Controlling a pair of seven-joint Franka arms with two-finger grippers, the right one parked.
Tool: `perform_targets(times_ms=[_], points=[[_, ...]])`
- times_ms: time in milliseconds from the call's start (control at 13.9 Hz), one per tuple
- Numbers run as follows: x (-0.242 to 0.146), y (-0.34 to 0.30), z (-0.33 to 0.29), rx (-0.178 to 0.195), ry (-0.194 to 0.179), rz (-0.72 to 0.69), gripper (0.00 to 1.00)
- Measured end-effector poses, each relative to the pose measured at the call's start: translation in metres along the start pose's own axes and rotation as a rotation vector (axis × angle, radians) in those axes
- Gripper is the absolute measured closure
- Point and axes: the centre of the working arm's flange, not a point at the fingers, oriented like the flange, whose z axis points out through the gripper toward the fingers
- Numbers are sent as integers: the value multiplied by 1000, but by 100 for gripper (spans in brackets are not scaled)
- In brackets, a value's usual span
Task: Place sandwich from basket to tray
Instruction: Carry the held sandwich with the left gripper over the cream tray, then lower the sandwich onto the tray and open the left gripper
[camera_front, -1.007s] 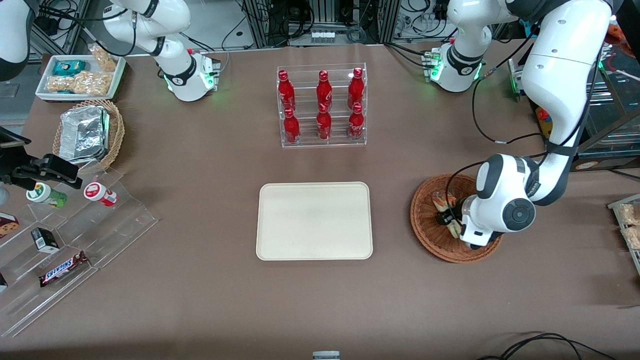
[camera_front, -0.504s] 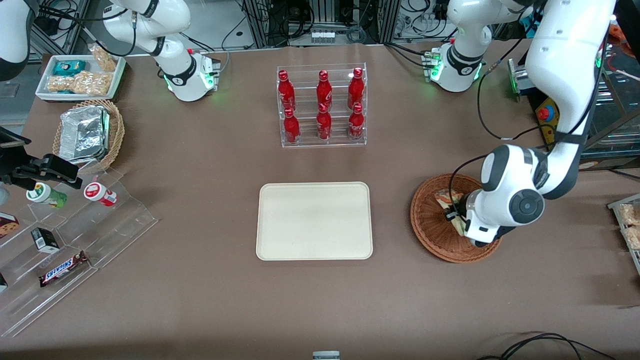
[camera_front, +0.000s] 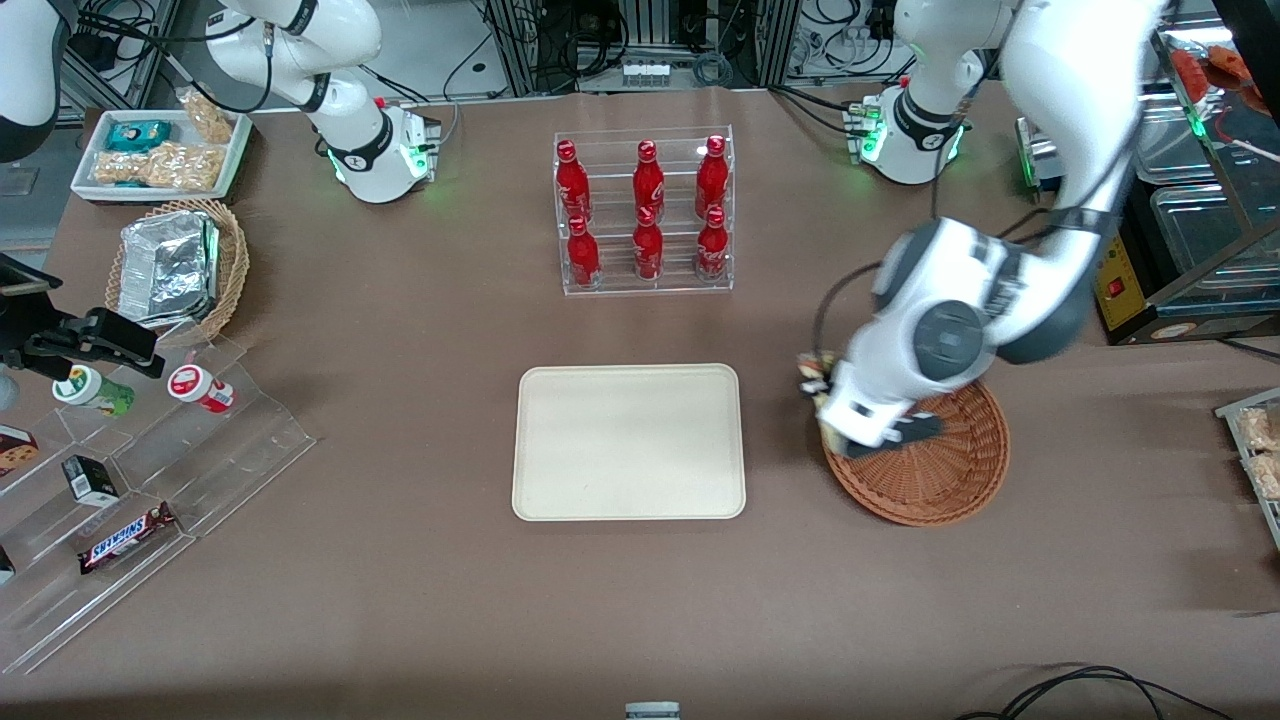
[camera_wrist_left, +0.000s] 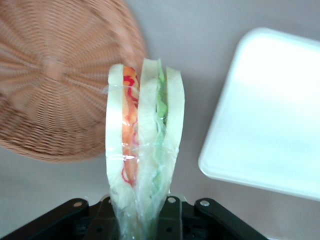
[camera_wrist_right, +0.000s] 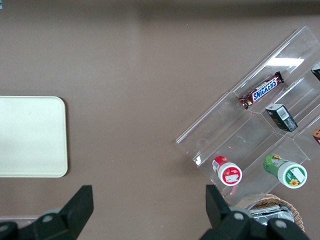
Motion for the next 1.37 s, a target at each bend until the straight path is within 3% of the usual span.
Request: perform_targets(times_ms=[144, 360, 791, 1007, 1223, 1367], points=[[-27, 55, 23, 11, 14, 102, 84], [-49, 135, 61, -8, 12, 194, 84], [-36, 221, 146, 32, 90, 160, 84], [-27, 235, 162, 1, 111, 155, 84], [-23, 240, 155, -50, 146, 137, 75], [-24, 242, 154, -54, 163, 89, 57]])
